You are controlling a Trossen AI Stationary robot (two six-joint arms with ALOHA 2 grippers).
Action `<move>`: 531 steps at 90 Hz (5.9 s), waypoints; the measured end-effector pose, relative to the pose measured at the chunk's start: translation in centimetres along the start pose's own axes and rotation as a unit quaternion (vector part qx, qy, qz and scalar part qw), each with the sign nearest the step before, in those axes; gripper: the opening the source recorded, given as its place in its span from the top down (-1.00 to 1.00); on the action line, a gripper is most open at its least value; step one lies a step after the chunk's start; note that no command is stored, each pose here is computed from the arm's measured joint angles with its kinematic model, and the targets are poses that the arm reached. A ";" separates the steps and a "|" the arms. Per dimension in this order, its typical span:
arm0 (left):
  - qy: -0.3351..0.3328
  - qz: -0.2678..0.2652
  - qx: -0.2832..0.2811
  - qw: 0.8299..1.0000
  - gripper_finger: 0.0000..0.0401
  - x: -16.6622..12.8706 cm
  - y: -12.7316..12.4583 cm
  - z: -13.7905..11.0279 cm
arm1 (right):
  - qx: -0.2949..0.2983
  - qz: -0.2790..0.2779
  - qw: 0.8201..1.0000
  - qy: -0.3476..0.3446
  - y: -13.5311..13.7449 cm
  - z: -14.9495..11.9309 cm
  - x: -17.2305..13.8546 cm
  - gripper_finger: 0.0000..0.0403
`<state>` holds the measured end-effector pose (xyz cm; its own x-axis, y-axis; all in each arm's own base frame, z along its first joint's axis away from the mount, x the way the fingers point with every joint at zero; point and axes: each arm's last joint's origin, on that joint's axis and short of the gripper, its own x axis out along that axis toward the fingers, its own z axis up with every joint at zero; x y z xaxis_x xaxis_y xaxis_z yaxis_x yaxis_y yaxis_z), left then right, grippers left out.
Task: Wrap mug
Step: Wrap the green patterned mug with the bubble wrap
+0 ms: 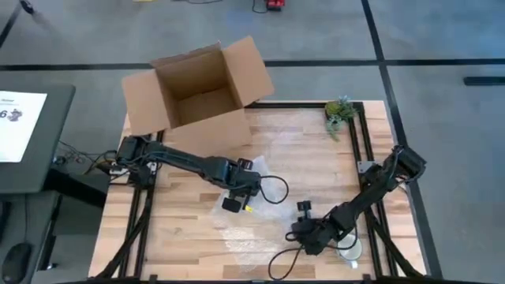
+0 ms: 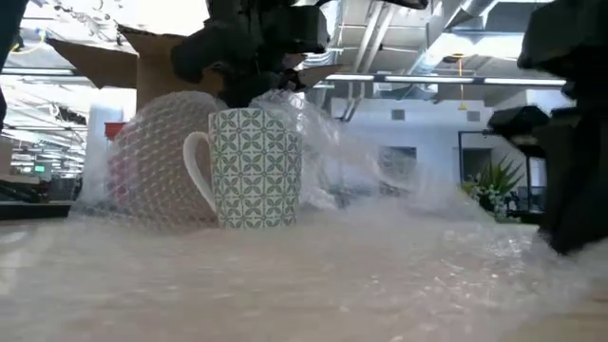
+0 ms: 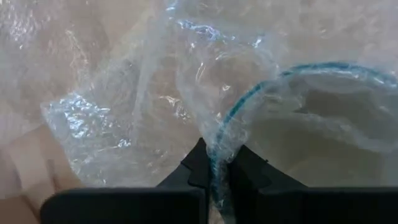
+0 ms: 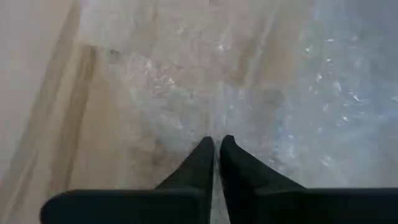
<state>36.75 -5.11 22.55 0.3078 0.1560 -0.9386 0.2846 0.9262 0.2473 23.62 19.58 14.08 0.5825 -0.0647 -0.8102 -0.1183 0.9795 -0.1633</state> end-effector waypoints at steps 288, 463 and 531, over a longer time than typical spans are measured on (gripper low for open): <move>-0.056 0.073 -0.049 0.995 0.18 -1.4 -4.5 -3.3 | 0.006 -0.126 0.979 -0.159 -8.0 14.2 -1.6 1.00; -0.212 0.058 -0.010 0.976 0.18 -0.8 -5.5 -2.8 | 0.080 0.108 0.991 -0.029 -13.3 12.7 -0.2 0.46; -0.219 0.057 0.001 0.974 0.18 -0.9 -6.0 -2.7 | 0.098 -0.024 0.992 -0.079 -14.6 13.5 1.3 0.89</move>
<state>32.34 -9.93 21.24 0.6948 0.0969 -0.7127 0.2266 0.9109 0.3448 37.00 7.80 22.98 0.7046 -0.0971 -0.7029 0.0629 0.9952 -0.0744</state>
